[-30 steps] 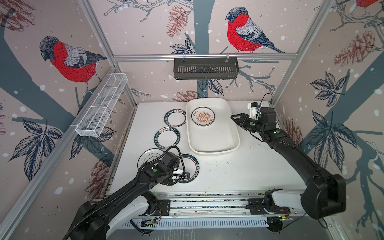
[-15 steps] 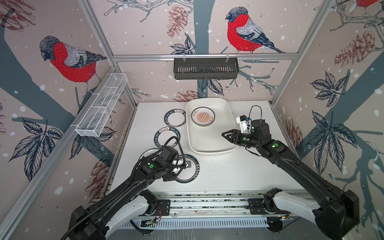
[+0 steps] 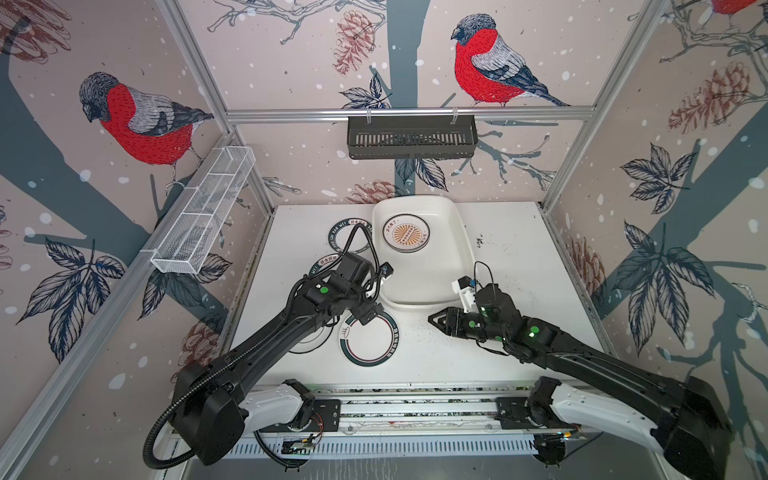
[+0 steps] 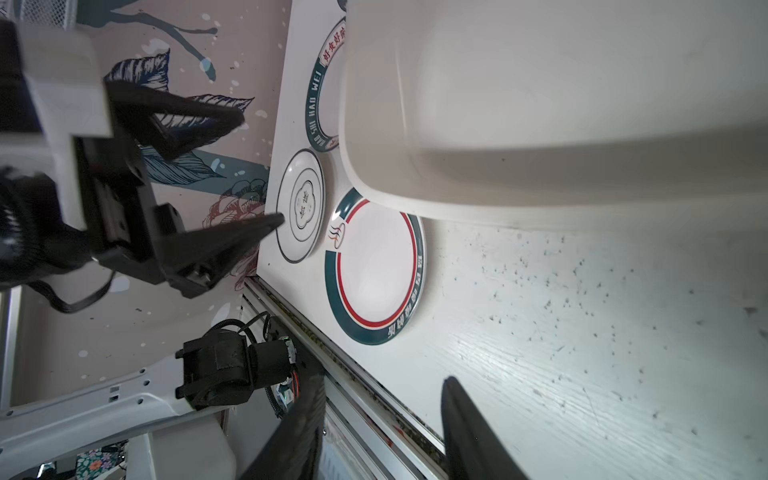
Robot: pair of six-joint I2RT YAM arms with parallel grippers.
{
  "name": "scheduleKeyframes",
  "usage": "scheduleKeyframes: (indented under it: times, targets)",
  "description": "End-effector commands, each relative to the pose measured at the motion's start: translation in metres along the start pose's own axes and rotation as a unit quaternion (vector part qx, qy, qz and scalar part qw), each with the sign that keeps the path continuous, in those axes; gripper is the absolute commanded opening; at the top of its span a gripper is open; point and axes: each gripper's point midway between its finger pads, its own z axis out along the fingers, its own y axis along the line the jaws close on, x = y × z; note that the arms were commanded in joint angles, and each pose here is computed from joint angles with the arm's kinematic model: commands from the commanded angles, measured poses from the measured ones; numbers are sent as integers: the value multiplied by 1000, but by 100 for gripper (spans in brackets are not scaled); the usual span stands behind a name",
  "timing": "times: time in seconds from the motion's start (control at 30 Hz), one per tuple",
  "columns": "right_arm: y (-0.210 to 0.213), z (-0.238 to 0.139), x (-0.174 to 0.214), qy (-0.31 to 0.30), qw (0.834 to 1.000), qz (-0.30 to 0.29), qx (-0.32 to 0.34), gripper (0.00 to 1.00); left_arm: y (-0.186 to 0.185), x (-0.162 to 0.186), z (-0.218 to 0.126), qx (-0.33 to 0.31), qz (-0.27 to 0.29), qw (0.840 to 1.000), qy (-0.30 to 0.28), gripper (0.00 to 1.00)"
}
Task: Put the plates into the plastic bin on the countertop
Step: 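Lower the right gripper to the green-and-red-rimmed plate edge while the left gripper rises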
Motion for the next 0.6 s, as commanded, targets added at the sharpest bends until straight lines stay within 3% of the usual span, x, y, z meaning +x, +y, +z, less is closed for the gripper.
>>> scheduleKeyframes:
  times: [0.0, 0.23, 0.57]
  targets:
    - [7, 9, 3, -29, 999, 24, -27, 46, 6, -19, -2, 9, -85, 996, -41, 97]
    - [-1, 36, 40, -7, 999, 37, -21, 44, 15, -28, 0, 17, -172, 982, -79, 97]
    - [-16, 58, 50, -28, 993, 114, -6, 41, 39, -42, -20, -6, -230, 966, -115, 97]
